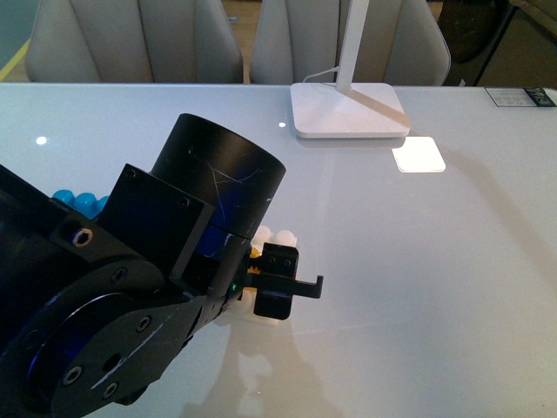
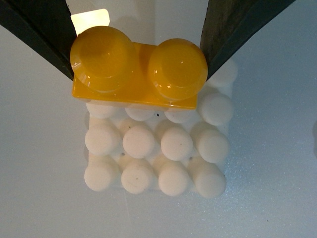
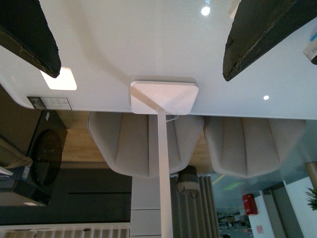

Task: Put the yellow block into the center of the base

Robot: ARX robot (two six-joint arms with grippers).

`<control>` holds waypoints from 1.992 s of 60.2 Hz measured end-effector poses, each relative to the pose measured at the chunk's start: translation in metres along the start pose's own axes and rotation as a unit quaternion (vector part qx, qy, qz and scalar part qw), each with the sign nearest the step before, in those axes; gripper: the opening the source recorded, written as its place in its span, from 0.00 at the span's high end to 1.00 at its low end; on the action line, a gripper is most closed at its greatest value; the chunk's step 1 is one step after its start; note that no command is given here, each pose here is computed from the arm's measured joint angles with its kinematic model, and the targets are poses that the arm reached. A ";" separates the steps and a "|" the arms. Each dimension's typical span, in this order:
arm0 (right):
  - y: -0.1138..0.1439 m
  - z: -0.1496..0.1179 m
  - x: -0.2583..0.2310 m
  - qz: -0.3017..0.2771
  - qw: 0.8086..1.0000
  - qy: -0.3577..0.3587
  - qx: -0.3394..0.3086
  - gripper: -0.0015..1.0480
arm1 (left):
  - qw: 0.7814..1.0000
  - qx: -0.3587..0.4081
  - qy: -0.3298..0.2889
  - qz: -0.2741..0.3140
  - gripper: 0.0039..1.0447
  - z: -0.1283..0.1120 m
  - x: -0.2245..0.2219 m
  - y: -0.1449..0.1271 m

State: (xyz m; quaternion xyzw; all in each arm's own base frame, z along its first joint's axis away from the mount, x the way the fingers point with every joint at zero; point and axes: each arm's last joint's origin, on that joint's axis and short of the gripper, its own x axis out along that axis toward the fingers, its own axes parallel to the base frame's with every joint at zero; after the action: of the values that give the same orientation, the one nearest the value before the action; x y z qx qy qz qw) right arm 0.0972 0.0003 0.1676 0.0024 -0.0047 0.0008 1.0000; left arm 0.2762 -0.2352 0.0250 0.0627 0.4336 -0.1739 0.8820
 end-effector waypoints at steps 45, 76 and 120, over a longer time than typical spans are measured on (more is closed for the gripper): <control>0.000 0.000 0.000 0.000 1.000 0.000 0.000 0.08 | 1.000 -0.007 0.010 0.028 0.41 0.006 0.022 0.006; 0.000 0.000 0.000 0.000 1.000 0.000 0.000 0.08 | 0.999 -0.007 0.016 0.038 0.41 0.003 0.023 0.007; 0.000 0.000 0.000 0.000 1.000 0.000 0.000 0.08 | 0.999 -0.013 0.025 0.023 0.41 0.001 0.024 0.005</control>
State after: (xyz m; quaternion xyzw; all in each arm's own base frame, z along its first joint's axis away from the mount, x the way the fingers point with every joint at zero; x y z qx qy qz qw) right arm 0.0972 0.0003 0.1676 0.0024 -0.0047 0.0008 1.0000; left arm 0.2927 -0.2372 0.0066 0.0655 0.4563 -0.1467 0.8752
